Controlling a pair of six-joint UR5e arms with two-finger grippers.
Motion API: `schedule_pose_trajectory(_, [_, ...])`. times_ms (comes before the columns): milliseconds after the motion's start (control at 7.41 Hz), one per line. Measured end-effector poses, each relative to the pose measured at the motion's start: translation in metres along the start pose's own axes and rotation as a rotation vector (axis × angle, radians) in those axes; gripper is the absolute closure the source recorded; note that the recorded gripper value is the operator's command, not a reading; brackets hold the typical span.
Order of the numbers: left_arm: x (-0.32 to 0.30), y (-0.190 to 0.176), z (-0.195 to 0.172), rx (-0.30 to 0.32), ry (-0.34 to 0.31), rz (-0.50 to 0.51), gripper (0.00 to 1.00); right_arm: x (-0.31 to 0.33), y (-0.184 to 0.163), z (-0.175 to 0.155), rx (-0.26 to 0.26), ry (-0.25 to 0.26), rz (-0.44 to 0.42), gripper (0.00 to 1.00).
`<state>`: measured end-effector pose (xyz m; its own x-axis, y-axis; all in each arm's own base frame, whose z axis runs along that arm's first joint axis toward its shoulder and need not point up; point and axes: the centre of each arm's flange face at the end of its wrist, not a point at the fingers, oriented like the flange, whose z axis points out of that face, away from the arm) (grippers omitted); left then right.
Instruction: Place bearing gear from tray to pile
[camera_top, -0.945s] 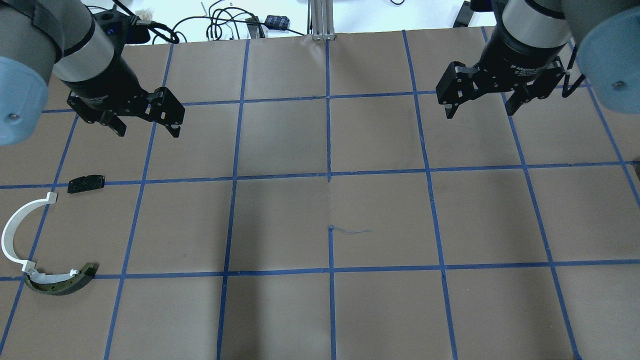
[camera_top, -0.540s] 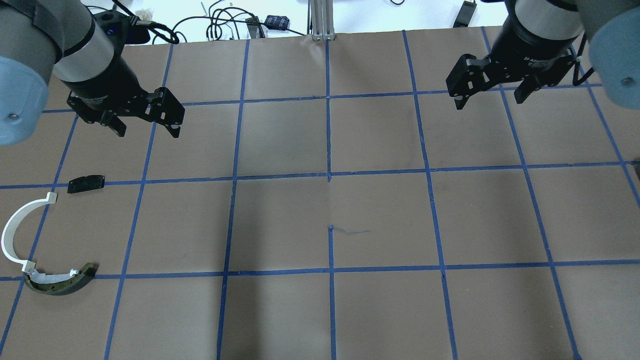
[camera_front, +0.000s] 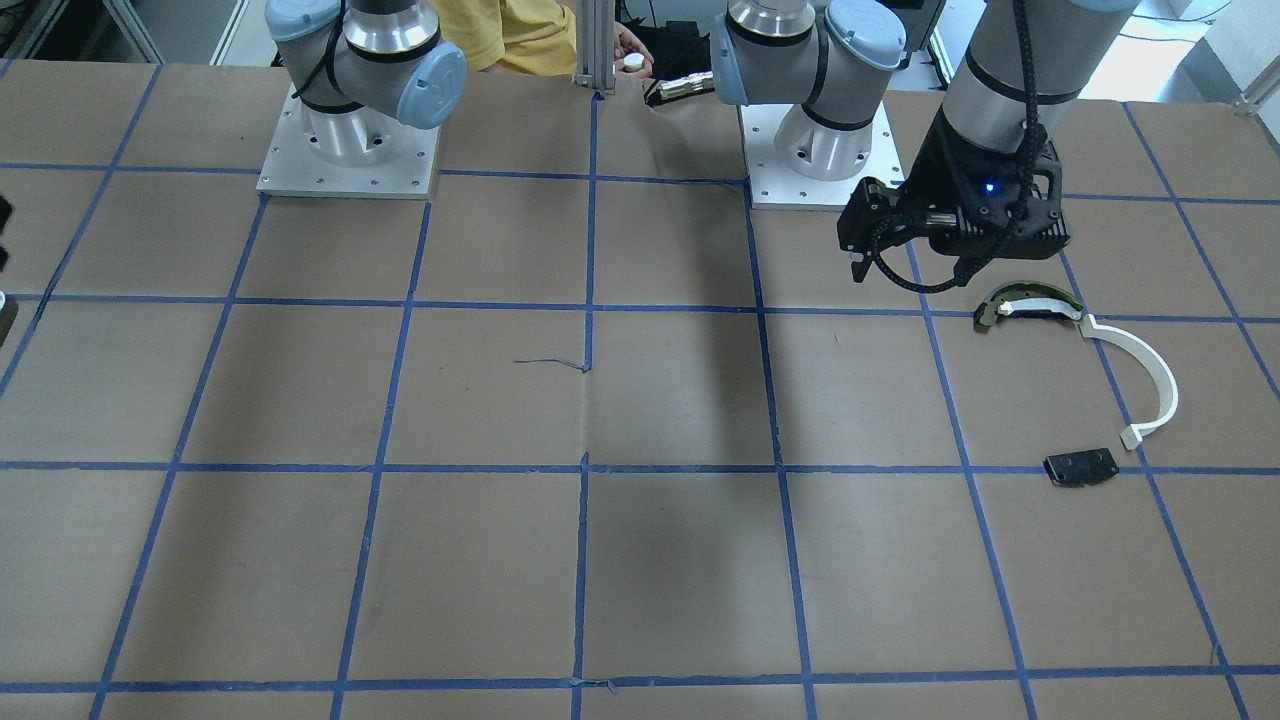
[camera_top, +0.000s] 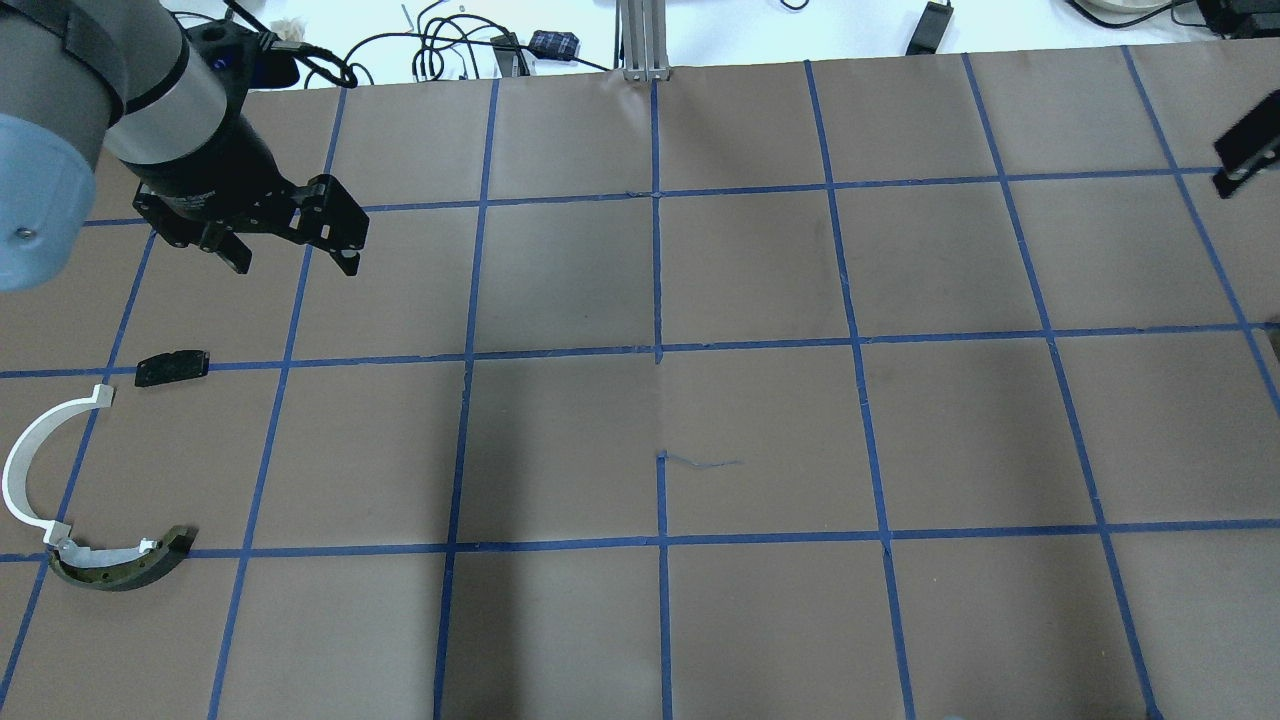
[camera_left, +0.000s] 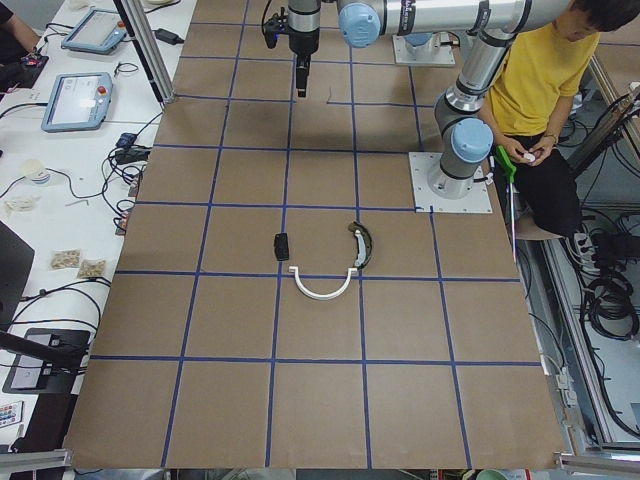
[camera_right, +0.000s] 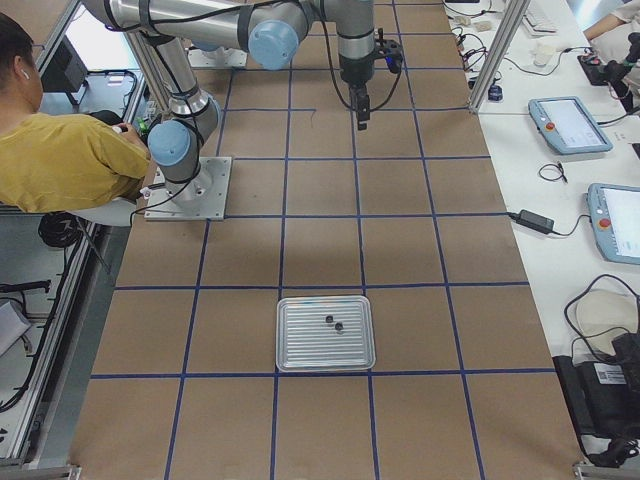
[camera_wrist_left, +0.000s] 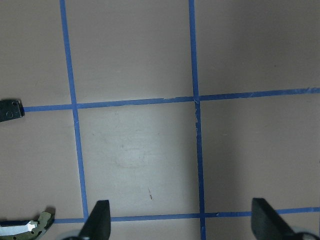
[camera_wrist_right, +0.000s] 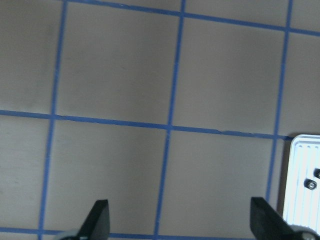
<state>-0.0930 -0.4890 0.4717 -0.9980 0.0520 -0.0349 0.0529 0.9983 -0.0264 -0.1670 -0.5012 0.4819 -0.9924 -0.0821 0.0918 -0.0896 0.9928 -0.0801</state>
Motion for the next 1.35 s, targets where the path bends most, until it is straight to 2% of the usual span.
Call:
schedule_pose_trajectory(270, [0.0, 0.0, 0.001, -0.001, 0.0, 0.0, 0.0, 0.117, 0.018, 0.078, -0.039, -0.014, 0.082, 0.0])
schedule_pose_trajectory(810, [0.001, -0.001, 0.005, -0.009, 0.001, 0.006, 0.0, 0.225, 0.032, 0.224, -0.049, 0.012, 0.171, 0.0])
schedule_pose_trajectory(1080, [0.002, -0.002, 0.008, -0.013, 0.002, 0.015, 0.0, 0.241, 0.037, 0.27, -0.06, 0.009, 0.171, 0.01])
schedule_pose_trajectory(1350, [0.002, -0.003, 0.009, -0.016, 0.003, 0.019, 0.0, 0.242, 0.039, 0.294, -0.076, -0.011, 0.166, 0.03])
